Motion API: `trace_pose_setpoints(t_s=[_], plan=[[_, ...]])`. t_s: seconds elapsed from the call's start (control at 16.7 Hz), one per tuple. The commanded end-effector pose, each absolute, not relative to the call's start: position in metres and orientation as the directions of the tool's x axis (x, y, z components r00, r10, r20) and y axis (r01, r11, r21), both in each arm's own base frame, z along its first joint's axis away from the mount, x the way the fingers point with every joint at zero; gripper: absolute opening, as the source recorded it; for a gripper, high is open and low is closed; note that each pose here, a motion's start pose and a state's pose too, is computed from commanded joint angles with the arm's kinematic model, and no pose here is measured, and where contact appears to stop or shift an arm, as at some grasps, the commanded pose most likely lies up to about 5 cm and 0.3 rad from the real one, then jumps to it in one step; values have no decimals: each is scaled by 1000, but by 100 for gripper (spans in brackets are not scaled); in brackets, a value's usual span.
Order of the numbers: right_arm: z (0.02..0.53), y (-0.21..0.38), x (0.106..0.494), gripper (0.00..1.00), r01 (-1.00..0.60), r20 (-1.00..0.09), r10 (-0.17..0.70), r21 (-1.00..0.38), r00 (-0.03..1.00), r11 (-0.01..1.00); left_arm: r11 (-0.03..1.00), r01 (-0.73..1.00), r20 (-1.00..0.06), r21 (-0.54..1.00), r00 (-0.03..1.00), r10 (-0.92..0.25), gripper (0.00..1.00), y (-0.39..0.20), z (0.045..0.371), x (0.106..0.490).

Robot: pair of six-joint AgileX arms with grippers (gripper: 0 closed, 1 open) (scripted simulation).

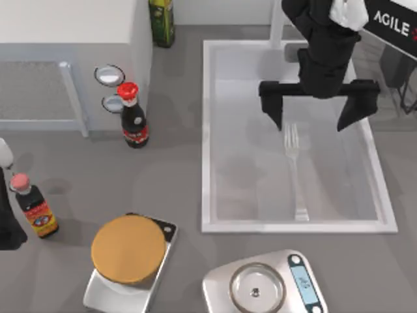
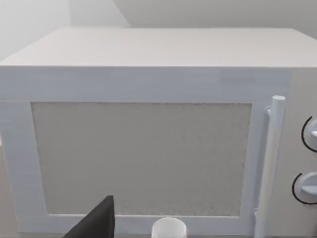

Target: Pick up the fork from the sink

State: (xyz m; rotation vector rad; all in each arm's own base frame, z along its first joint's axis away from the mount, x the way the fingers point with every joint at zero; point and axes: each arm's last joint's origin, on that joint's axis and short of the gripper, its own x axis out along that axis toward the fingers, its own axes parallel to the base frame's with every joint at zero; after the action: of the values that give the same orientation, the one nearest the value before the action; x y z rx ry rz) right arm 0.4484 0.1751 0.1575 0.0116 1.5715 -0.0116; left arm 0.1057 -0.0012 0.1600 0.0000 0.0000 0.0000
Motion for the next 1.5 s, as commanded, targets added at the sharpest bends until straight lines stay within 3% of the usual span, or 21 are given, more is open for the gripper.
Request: trace_pose_setpoints(t_s=[0.66, 0.96, 1.5], plan=[[19, 178, 449, 100, 10, -1000, 2, 2, 5, 1000, 1000, 0, 0, 0, 1000, 0, 100, -1, 160, 106], [11, 178, 447, 100, 10, -1000, 0, 0, 0, 1000, 1000, 0, 0, 0, 1000, 0, 100, -1, 160, 106], [11, 178, 447, 32, 10, -1000, 0, 0, 0, 1000, 1000, 0, 0, 0, 1000, 0, 100, -1, 160, 106]])
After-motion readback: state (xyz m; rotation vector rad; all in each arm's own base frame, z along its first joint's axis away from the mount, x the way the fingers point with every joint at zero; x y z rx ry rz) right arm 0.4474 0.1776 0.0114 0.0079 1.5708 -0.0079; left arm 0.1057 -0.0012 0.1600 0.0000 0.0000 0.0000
